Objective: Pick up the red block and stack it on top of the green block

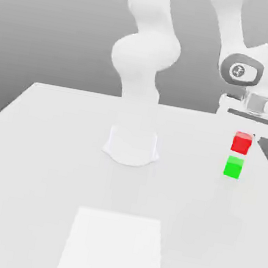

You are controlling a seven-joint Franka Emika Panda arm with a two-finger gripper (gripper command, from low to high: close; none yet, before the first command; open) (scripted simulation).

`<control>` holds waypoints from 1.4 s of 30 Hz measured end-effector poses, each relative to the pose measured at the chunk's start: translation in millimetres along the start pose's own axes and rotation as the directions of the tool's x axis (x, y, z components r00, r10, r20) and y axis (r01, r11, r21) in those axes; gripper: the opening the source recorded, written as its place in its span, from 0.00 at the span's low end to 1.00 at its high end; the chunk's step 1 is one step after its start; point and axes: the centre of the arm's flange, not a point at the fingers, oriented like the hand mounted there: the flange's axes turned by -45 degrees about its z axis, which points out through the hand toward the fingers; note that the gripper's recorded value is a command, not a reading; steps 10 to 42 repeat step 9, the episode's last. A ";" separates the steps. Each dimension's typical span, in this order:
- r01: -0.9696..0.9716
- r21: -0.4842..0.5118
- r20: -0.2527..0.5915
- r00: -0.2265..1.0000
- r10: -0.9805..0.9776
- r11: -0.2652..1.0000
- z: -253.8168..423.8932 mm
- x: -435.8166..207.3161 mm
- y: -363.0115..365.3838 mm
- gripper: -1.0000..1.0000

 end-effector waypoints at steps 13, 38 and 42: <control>0.001 0.012 0.001 1.000 -0.001 1.000 30.0 0.2 -1.2 0.00; 0.001 0.012 0.001 1.000 -0.001 1.000 30.0 0.2 -1.2 0.00; 0.001 0.012 0.001 1.000 -0.001 1.000 30.0 0.2 -1.2 0.00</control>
